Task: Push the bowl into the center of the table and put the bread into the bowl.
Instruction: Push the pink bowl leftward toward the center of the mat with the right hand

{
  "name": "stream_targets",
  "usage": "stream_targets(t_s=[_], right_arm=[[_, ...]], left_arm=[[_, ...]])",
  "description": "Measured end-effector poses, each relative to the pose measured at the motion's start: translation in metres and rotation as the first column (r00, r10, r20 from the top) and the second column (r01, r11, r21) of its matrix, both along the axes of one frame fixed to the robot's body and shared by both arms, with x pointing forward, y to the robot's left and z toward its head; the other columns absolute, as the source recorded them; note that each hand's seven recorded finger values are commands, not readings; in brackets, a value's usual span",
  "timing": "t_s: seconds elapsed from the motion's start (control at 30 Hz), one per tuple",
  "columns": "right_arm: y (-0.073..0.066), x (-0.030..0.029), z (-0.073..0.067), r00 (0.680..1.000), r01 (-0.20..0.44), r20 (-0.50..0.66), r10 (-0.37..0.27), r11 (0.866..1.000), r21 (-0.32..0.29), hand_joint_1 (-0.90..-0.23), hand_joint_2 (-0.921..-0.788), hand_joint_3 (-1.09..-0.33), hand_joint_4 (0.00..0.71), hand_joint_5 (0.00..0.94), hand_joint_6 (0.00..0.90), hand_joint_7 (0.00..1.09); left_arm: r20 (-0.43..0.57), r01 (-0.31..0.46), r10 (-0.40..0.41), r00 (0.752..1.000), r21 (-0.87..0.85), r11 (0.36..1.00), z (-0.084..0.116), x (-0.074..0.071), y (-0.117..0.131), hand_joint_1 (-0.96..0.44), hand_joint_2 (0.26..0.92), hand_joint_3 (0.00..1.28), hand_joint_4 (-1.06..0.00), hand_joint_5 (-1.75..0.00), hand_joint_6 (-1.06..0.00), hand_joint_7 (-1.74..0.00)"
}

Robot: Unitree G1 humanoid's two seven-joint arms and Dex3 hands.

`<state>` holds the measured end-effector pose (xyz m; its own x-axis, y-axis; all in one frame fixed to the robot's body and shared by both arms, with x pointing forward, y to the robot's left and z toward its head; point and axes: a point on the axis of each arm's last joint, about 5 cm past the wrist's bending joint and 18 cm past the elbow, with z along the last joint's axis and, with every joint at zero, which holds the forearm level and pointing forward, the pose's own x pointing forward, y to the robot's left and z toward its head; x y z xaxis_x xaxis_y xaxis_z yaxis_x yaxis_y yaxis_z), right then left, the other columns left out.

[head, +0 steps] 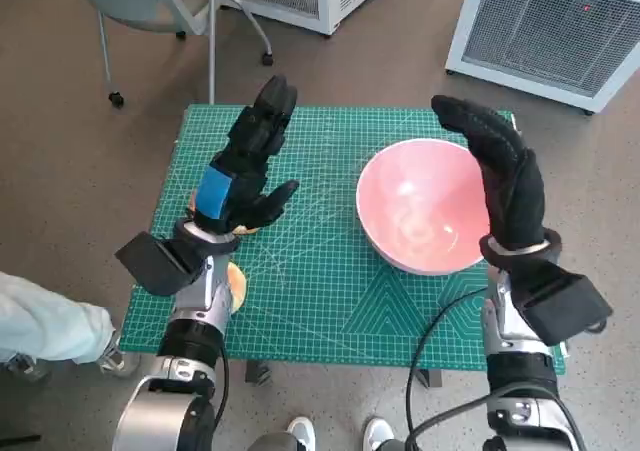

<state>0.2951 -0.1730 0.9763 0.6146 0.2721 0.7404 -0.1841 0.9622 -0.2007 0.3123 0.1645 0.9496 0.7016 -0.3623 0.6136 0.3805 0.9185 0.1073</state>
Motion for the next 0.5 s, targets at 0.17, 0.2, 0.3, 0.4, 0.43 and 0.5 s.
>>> stream_targets(t_s=[0.17,0.2,0.3,0.4,0.43,0.5], right_arm=[[-0.008,-0.0014,-0.001,1.000,0.023,-0.003,-0.023,1.000,0.006,-0.728,-0.921,-0.776,0.107,0.002,-0.001,0.38],[-0.011,-0.0018,-0.001,0.999,0.032,-0.003,-0.032,0.999,0.009,-0.730,-0.921,-0.776,0.107,0.002,-0.001,0.38],[-0.024,-0.0025,-0.001,0.998,0.067,-0.003,-0.067,0.997,0.024,-0.737,-0.921,-0.779,0.107,0.001,-0.001,0.38],[-0.037,-0.0034,-0.003,0.994,0.111,-0.013,-0.110,0.993,0.039,-0.734,-0.921,-0.790,0.104,0.000,-0.001,0.41],[-0.041,-0.0038,-0.004,0.992,0.127,-0.020,-0.126,0.991,0.050,-0.734,-0.921,-0.791,0.104,0.000,-0.001,0.42],[-0.047,-0.0045,-0.009,0.986,0.162,-0.039,-0.159,0.984,0.074,-0.723,-0.921,-0.798,0.104,0.000,-0.001,0.42]], left_arm=[[0.001,0.002,-0.002,1.000,-0.001,1.000,0.001,0.000,-0.001,-0.67,0.921,0.39,-0.05,0.00,-0.16,-0.01],[0.002,0.002,-0.002,1.000,-0.001,1.000,0.001,0.000,-0.001,-0.67,0.921,0.39,-0.05,0.00,-0.16,-0.01],[0.002,0.003,-0.003,1.000,-0.003,1.000,0.001,0.000,-0.001,-0.67,0.921,0.39,-0.05,0.00,-0.16,-0.01],[0.002,0.002,-0.002,1.000,-0.005,1.000,0.001,0.000,-0.001,-0.68,0.921,0.39,-0.05,0.00,-0.16,-0.01],[0.001,0.002,-0.002,1.000,-0.006,1.000,0.000,0.000,0.000,-0.68,0.921,0.38,-0.05,0.00,-0.16,-0.01],[-0.001,0.001,-0.001,1.000,-0.010,1.000,0.000,0.000,0.000,-0.68,0.921,0.38,-0.05,0.00,-0.16,-0.01]])
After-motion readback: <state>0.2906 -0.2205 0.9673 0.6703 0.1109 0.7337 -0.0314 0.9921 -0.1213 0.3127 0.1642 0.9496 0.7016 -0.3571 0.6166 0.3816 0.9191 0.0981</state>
